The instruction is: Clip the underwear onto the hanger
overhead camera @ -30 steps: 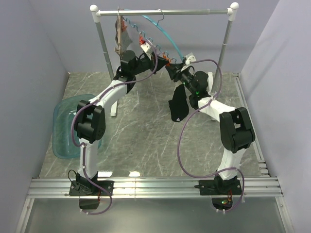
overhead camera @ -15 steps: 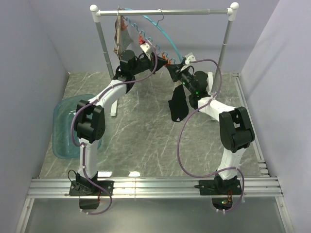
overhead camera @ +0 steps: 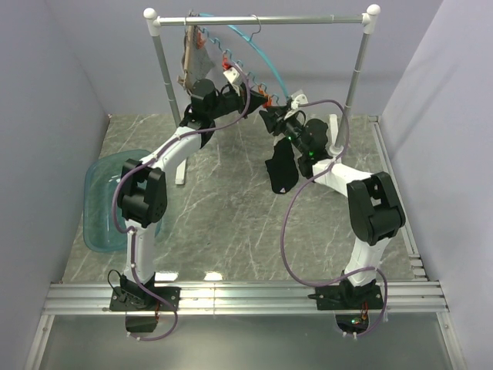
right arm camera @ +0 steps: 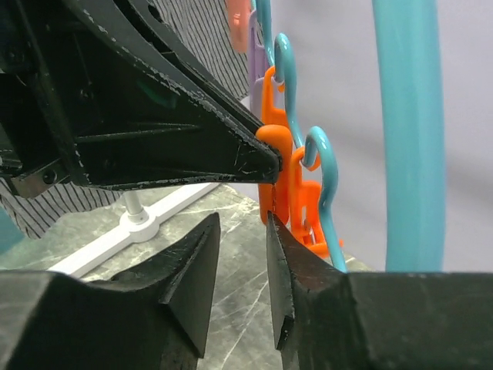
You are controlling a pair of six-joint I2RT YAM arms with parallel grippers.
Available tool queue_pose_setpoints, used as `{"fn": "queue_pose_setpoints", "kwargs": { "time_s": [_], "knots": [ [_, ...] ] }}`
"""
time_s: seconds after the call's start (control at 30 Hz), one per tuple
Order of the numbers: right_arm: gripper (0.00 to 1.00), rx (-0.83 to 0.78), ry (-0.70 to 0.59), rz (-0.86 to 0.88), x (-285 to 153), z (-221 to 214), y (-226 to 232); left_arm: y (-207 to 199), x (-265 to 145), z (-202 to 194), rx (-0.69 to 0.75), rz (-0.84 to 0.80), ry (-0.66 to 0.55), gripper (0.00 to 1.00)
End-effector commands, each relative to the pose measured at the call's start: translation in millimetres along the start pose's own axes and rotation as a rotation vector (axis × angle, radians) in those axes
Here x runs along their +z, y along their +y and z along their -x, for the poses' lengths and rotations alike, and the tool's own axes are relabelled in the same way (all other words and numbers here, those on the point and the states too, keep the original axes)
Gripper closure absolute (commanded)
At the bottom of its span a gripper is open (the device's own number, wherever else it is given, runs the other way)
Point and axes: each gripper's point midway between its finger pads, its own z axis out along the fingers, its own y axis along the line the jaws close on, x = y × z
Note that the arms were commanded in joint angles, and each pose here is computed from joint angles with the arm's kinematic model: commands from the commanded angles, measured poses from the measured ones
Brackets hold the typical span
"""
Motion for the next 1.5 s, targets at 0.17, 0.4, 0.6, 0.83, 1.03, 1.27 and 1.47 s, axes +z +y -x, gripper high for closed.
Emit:
{"fn": "queue_pose_setpoints", "kwargs": {
  "time_s": [0.17, 0.4, 0.6, 0.83, 1.03, 1.27, 1.47],
  "knots": [
    [0.66, 0.006, -0.034, -0.116, 8, 11, -18, -26, -5, 6, -0.058, -0.068, 0.045, 1.00],
    [0.60, 0.008, -0.057, -0.137, 16, 10, -22, -34, -9, 4, -0.043, -0.105, 0.056, 1.00],
    [0.57, -0.001, -0.090, -0.123, 25, 17, -21, -36, -11, 0, -0.035, -0.113, 0.079, 1.00],
    [0.72, -0.035, -0.119, -0.100, 33, 20, -16, -33, -12, -8, -0.046, -0.103, 0.108, 1.00],
    [1.00, -0.042, -0.132, -0.088, 34, 19, -10, -30, -13, -7, -0.071, -0.085, 0.108, 0.80],
    [1.00, -0.043, -0.141, -0.080, 35, 19, -8, -7, -8, -3, -0.105, -0.001, 0.088, 0.50],
    [1.00, -0.044, -0.146, -0.078, 35, 21, -7, 7, -2, -5, -0.125, 0.053, 0.078, 0.51]
  ]
}}
